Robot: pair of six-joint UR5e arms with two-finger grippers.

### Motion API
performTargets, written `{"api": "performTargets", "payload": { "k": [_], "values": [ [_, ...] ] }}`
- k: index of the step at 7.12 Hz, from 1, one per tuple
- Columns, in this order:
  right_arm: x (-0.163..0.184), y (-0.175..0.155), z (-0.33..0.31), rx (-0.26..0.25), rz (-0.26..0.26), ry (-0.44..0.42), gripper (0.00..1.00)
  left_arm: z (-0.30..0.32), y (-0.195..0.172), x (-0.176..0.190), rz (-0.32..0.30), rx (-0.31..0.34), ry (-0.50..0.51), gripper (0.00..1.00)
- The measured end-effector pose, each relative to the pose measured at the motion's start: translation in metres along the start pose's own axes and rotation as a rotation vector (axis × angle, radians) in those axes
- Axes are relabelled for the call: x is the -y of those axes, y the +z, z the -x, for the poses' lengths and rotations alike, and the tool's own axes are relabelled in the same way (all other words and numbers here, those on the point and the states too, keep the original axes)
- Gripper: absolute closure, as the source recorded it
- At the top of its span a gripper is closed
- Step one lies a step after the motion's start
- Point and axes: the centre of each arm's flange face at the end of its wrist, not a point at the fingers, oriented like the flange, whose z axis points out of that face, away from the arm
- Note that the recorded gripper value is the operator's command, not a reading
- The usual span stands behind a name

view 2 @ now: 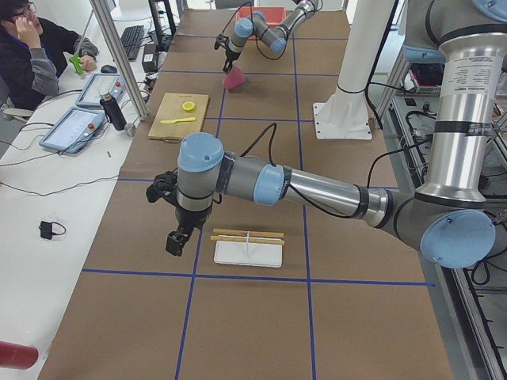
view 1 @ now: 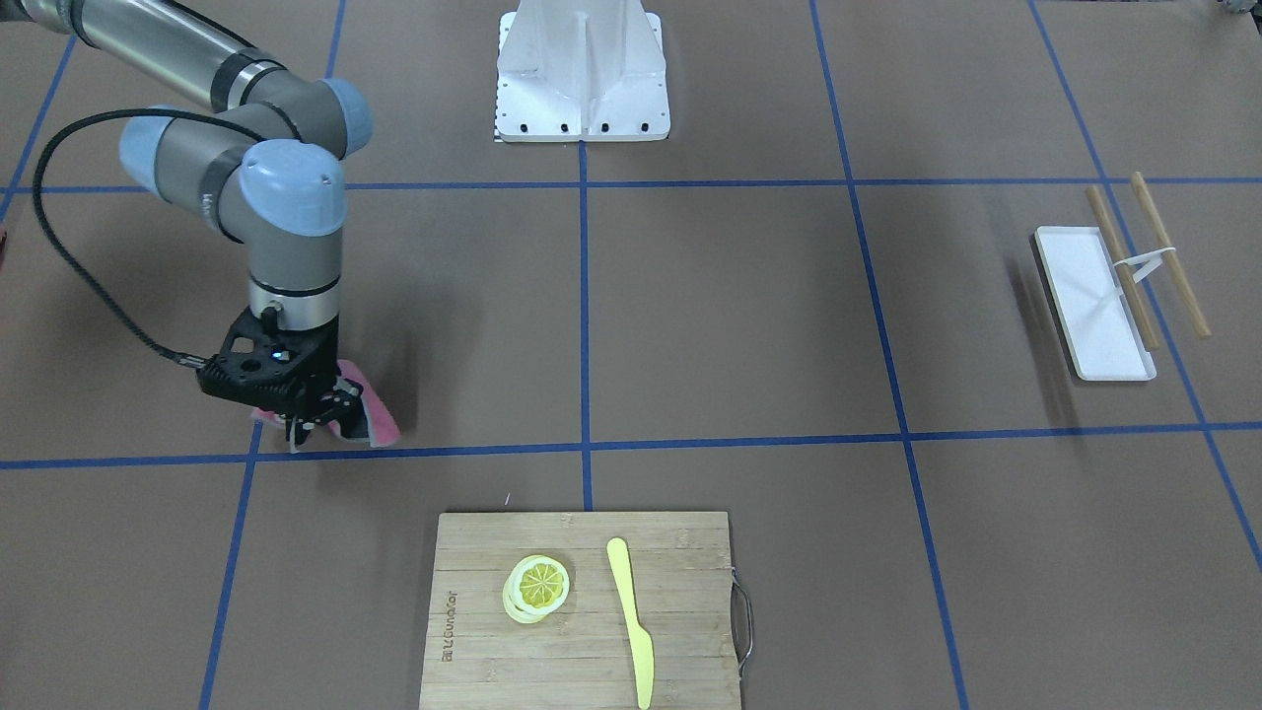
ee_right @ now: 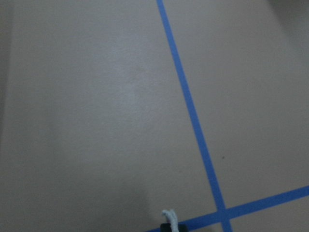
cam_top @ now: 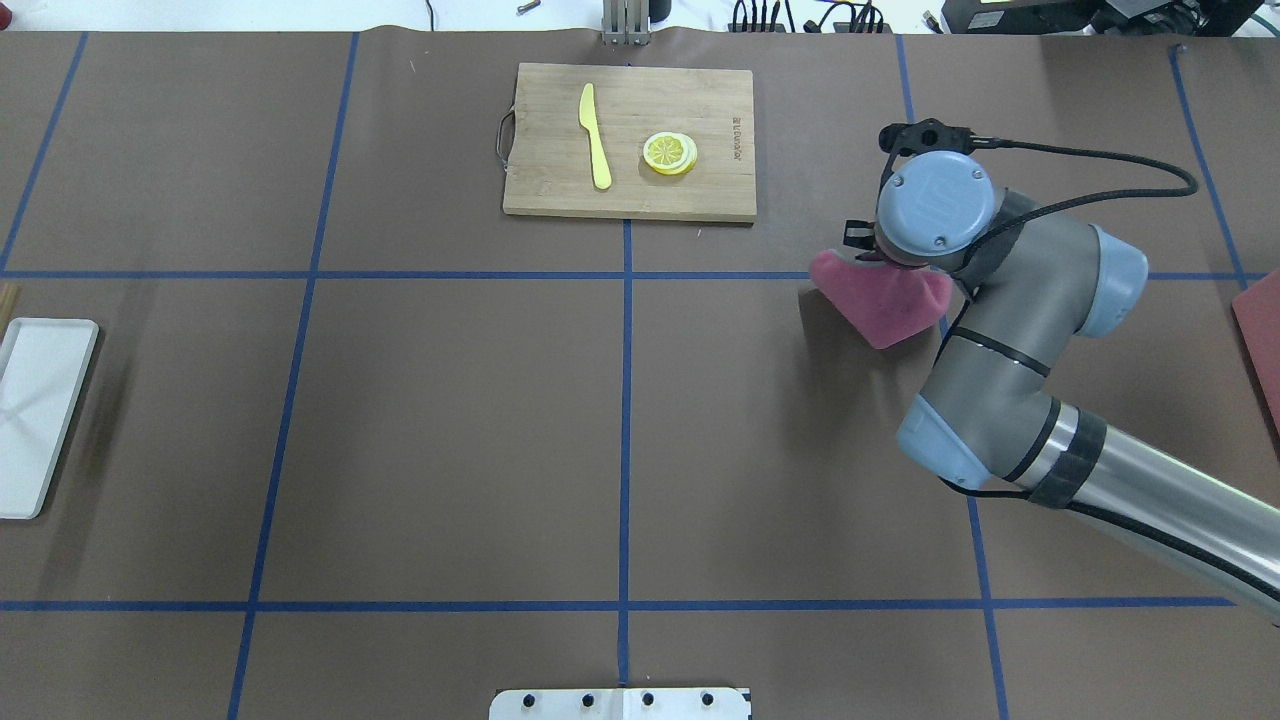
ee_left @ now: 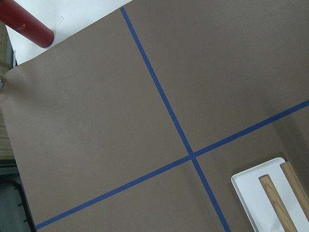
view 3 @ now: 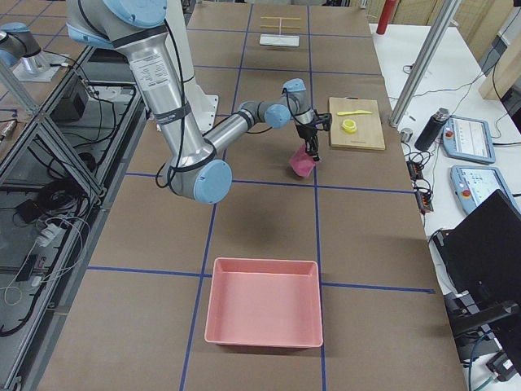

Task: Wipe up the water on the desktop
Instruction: 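Wipe the cloth across the table away from the cutting board with the right gripper, then wipe the pink cloth back and forth on the table with the right gripper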

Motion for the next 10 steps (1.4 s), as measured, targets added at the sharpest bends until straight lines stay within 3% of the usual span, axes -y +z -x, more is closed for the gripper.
{"api": "performTargets", "payload": {
  "k": [2,4,7,8,10],
  "values": [
    [-0.008,-0.004,0.015,0.036,0.005,0.057,1.0,0.0,0.0,0.0,0.001,0.0,-0.003,0.02],
    [-0.038,-0.04,0.095,0.1,0.044,0.192,1.0,0.0,0.001,0.001,0.002,-0.001,-0.004,0.02],
    [-0.062,-0.067,0.198,0.124,0.064,0.361,1.0,0.0,0.002,0.001,0.003,-0.002,-0.005,0.02],
    [-0.066,-0.058,0.198,0.103,0.061,0.363,1.0,0.0,0.001,0.002,0.002,-0.002,-0.005,0.02],
    [-0.068,-0.026,0.119,0.055,0.042,0.226,1.0,-0.001,0.0,0.004,0.0,-0.001,-0.005,0.02]
  ]
}}
